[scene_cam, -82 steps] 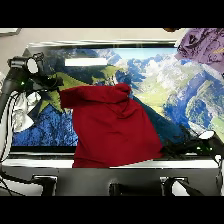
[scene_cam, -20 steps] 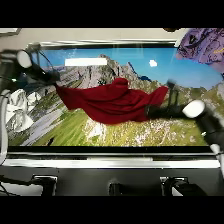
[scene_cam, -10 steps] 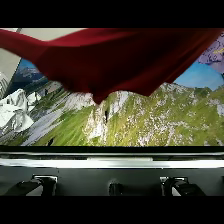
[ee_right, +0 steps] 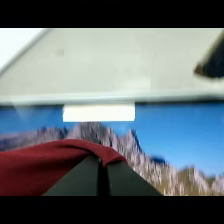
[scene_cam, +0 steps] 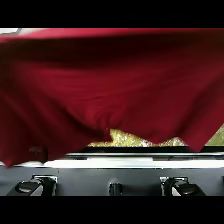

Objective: Fold the clothes and pants, and hang the long-sleeved shirts on hangers.

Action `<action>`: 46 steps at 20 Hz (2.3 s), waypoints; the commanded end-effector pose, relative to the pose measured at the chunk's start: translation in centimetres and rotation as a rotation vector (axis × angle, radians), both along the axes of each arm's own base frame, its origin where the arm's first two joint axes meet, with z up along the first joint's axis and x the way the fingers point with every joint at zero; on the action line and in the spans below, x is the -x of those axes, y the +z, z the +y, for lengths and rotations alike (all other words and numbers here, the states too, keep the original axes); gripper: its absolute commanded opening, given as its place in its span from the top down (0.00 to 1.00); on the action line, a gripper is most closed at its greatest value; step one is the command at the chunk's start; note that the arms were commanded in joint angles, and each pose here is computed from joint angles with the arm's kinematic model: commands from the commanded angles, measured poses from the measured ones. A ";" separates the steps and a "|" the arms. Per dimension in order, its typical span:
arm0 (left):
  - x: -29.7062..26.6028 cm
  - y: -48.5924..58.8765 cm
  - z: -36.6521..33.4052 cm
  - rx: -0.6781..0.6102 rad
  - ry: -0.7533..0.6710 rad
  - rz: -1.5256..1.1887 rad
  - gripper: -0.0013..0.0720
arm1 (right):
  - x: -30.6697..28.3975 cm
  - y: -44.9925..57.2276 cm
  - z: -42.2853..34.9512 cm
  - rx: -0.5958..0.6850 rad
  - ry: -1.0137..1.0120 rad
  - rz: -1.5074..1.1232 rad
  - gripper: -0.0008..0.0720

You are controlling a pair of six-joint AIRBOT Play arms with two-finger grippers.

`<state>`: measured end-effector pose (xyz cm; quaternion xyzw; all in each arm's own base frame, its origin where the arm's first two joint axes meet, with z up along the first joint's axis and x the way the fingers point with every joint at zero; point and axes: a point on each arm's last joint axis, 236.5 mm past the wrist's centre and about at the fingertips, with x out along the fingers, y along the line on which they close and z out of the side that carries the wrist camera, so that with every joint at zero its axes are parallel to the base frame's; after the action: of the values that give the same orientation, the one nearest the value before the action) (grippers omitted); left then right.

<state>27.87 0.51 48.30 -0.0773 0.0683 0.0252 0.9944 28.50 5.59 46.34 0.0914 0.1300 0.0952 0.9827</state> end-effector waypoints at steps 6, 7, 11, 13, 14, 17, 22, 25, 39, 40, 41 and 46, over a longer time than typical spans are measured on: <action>-24.3 -22.5 -2.2 -0.098 -0.020 0.471 0.97 | -17.8 -28.2 3.4 -0.008 0.015 0.789 0.95; -27.4 -25.2 -2.7 -0.105 -0.030 0.469 0.97 | -19.5 -31.3 3.4 -0.004 0.005 0.833 0.95; -36.4 -33.1 -4.3 -0.121 -0.072 0.370 0.97 | -26.0 -41.0 3.1 -0.008 -0.060 0.865 0.95; -38.3 -36.0 -4.8 -0.085 -0.070 0.356 0.97 | -28.0 -44.0 3.1 -0.033 -0.089 0.857 0.95; -38.7 -37.7 -4.9 -0.064 -0.065 0.377 0.97 | -28.6 -45.2 3.1 -0.047 -0.102 0.860 0.95; -37.9 -43.2 -5.3 -0.011 -0.066 0.527 0.96 | -28.7 -48.6 3.2 -0.056 -0.115 0.915 0.95; -33.6 -47.3 -4.5 0.025 -0.040 0.792 0.84 | -26.8 -49.9 3.0 -0.040 -0.112 1.010 0.80; -30.3 -45.0 -1.7 -0.053 -0.050 0.926 0.36 | -25.4 -46.9 2.0 -0.005 -0.066 1.010 0.41; -11.0 -44.8 7.6 0.344 -0.078 1.154 0.34 | -4.8 -48.5 -10.1 -0.385 0.019 1.233 0.30; -10.5 -45.5 7.5 0.355 -0.077 1.175 0.34 | -3.6 -50.0 -9.4 -0.398 0.035 1.266 0.30; -10.1 -46.1 7.3 0.364 -0.078 1.192 0.34 | -3.0 -51.1 -8.6 -0.408 0.050 1.280 0.30; -9.9 -46.9 7.2 0.372 -0.078 1.208 0.34 | -1.1 -55.1 -5.5 -0.392 0.104 1.336 0.30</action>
<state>38.22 7.76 1.94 -0.2131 0.6200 0.0151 0.7549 30.95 -1.39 -6.52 0.3013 0.6818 0.0777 0.6621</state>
